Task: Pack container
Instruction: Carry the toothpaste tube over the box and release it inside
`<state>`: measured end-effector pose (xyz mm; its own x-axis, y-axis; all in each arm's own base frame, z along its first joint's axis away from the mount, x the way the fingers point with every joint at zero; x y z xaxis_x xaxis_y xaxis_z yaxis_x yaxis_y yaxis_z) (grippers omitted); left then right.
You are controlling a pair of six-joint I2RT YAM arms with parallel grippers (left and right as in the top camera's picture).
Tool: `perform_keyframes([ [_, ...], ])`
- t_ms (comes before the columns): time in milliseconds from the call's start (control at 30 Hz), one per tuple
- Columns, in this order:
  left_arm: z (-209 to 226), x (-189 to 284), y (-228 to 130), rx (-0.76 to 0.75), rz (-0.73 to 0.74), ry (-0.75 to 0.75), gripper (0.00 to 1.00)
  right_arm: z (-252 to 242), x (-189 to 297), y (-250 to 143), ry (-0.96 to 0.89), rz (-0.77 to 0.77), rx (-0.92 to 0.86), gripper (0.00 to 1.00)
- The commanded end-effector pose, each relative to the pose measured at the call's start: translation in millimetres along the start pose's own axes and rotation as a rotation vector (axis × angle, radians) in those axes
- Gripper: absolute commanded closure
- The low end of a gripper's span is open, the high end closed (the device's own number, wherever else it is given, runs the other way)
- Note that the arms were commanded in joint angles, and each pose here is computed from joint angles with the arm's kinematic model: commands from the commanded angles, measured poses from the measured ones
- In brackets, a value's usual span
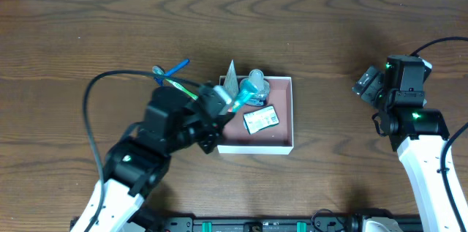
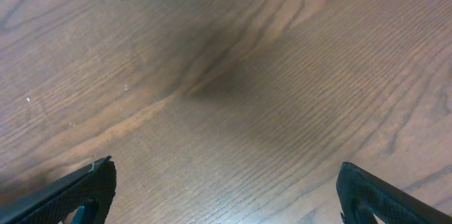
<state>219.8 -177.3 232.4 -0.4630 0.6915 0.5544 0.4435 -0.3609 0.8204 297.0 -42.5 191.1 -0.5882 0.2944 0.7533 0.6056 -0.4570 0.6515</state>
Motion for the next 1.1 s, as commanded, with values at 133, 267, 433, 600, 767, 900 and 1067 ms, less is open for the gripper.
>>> perform_keyframes([
  [133,-6,-38,-8,-0.231,0.093,0.009,0.86,-4,0,5,-0.02,-0.015,-0.01,0.01],
  [267,-7,-56,-14,-0.333,0.126,-0.019,0.85,-4,0,5,-0.02,-0.015,-0.01,0.01],
  [433,-10,-69,-12,-0.381,0.114,-0.035,0.85,-4,0,5,-0.02,-0.015,-0.01,0.01],
  [600,-12,-71,-9,-0.39,0.101,-0.037,0.5,-4,0,5,-0.02,-0.015,-0.01,0.01],
  [767,-14,-70,-8,-0.39,0.09,-0.05,0.32,-4,0,5,-0.02,-0.015,-0.01,0.01],
  [900,-18,-59,6,-0.288,0.027,-0.045,0.24,-4,0,5,-0.02,-0.015,-0.01,0.01],
  [1067,-27,-22,24,-0.181,-0.067,-0.028,0.19,-4,0,5,-0.02,-0.015,-0.01,0.01],
])
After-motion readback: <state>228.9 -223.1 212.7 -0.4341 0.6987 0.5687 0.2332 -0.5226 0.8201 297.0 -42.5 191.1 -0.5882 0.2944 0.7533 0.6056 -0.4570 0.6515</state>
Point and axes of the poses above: each gripper's point midway between its finger pads, its own x axis back along the fingers, its own z axis along the line the jaws close on, y = z × x, the point moved 4 cm from there along x, back along the fingers, and after that the axes turned 3 degrees about x, right-handed, at the moved point
